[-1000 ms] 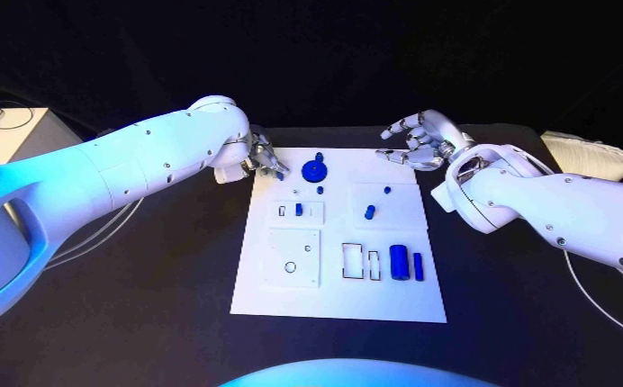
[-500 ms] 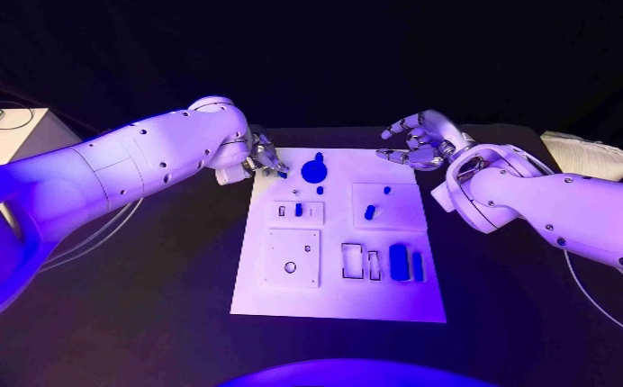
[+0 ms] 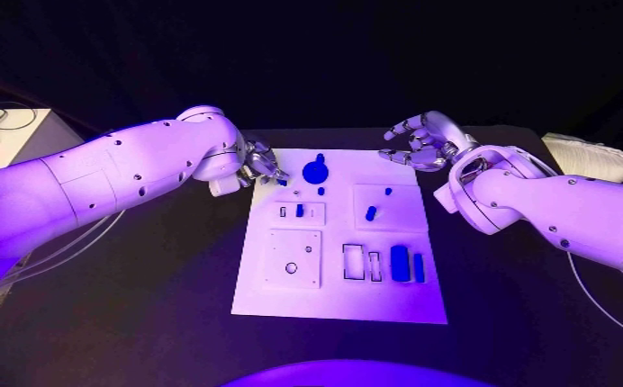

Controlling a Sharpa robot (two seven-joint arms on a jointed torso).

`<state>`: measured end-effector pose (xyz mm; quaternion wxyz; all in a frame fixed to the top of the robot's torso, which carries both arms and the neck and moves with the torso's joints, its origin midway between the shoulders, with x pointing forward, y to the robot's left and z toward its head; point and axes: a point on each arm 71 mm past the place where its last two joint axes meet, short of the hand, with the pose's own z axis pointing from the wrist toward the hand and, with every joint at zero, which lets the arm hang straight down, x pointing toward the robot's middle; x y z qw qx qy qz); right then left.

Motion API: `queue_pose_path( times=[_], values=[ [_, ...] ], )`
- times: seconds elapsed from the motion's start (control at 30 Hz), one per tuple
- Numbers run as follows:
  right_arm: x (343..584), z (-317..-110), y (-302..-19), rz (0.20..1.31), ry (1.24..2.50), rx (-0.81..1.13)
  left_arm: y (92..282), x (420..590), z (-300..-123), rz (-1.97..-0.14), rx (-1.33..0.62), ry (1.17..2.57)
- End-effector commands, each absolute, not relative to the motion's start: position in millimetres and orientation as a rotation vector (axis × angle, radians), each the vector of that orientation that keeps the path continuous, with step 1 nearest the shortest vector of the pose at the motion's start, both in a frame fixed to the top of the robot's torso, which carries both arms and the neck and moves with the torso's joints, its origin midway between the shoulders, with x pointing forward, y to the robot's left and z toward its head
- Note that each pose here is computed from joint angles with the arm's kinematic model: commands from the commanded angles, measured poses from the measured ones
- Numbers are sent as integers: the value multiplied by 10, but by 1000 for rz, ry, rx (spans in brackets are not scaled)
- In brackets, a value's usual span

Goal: Assemble the parts on the task board

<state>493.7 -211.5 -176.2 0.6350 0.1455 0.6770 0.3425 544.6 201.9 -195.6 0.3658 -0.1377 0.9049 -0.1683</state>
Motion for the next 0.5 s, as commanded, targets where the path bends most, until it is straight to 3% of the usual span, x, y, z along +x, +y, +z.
queue_pose_path(
  times=[0.03,0.5],
  values=[
    [4928,-1765,-2114,790,1552,320,2005,5368,-1956,-465,-351,2290],
    [4923,-1784,-2152,785,1555,329,2024,5048,-2038,-507,-283,2242]
  ],
)
